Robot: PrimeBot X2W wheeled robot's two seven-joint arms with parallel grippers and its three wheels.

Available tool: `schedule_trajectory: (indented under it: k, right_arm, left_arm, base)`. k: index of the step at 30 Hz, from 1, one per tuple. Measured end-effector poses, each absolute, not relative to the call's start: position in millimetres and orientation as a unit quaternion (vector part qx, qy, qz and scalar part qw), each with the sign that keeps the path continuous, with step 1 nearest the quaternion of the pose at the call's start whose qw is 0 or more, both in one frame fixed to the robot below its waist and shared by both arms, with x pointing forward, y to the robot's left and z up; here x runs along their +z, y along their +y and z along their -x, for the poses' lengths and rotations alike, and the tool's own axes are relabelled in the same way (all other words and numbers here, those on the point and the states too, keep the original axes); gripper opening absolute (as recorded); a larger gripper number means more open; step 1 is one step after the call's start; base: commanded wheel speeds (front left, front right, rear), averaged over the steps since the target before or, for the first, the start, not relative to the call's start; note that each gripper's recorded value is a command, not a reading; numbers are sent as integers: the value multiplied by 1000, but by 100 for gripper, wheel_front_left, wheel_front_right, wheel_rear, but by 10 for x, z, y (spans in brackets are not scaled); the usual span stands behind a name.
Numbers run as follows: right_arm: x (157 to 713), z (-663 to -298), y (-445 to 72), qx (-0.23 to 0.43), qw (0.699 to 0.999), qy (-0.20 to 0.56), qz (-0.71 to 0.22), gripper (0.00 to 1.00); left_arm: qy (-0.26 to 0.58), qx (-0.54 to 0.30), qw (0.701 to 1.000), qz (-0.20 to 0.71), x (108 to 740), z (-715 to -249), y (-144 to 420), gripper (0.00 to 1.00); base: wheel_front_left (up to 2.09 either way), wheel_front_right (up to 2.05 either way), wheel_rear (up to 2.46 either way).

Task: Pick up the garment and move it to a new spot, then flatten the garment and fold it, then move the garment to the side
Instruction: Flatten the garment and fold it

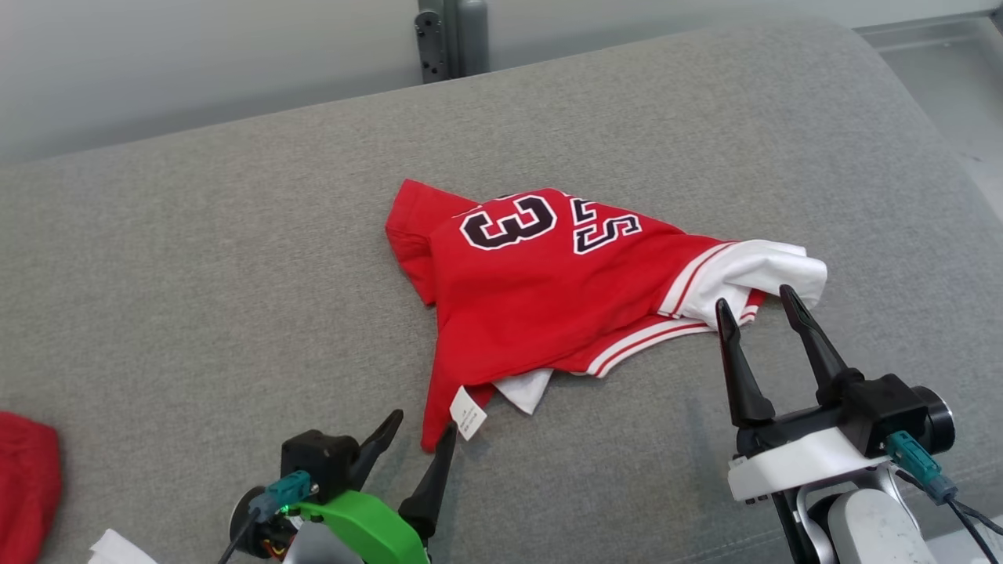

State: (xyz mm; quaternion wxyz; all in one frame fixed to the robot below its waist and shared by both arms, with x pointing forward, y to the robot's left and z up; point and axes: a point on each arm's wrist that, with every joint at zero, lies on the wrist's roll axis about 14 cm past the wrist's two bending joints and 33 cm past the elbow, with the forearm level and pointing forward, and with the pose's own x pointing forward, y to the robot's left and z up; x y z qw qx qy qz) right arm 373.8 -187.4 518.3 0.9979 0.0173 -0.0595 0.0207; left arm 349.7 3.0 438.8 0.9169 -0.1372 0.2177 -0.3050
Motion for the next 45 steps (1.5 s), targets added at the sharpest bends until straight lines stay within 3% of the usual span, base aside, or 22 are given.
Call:
schedule_trajectory:
  k: [5,11,12,13,14,23,33,35,36,41,45]
  right_arm:
    - [5215,-3833,-1692,49,996,-66,-19,100]
    - [5176,-3851,-1696,49,997,-60,-18,100]
    - [5167,-3847,-1720,45,997,-58,-18,100]
    - [5154,-3844,-1740,42,997,-56,-17,100]
    - [5144,-3842,-1757,40,998,-54,-17,100]
    - [5006,-3759,-1791,32,999,-34,-22,100]
    - [5059,-3808,-1390,92,994,-43,-37,100]
    - [5064,-3826,-1307,104,993,-43,-39,100]
    - [5065,-3834,-1267,110,992,-44,-39,100]
    - [5074,-3850,-1181,123,991,-45,-36,100]
    - [5087,-3830,-1264,112,992,-47,-31,100]
  left_arm:
    - [213,-295,925,113,4210,-3594,92,100]
    - [241,-321,911,98,3910,-3601,-75,100]
    - [240,-321,911,99,3890,-3629,-91,64]
    - [239,-318,912,98,3865,-3663,-94,4]
    - [235,-315,915,93,3843,-3704,-77,0]
    - [146,-256,955,38,4136,-3998,405,0]
    - [170,-149,974,-23,4172,-3267,1253,1]
    - [166,-137,976,-15,4172,-3197,1282,73]
    - [168,-131,977,-7,4149,-3169,1285,100]
    - [182,-114,976,37,4085,-3109,1256,100]
    - [276,-137,950,47,3900,-2897,1218,100]
  base:
    - [0,0,0]
    - [0,0,0]
    - [0,0,0]
    - [0,0,0]
    - [0,0,0]
    - [0,0,0]
    - [0,0,0]
    - [0,0,0]
    - [0,0,0]
    - [0,0,0]
    - [0,0,0]
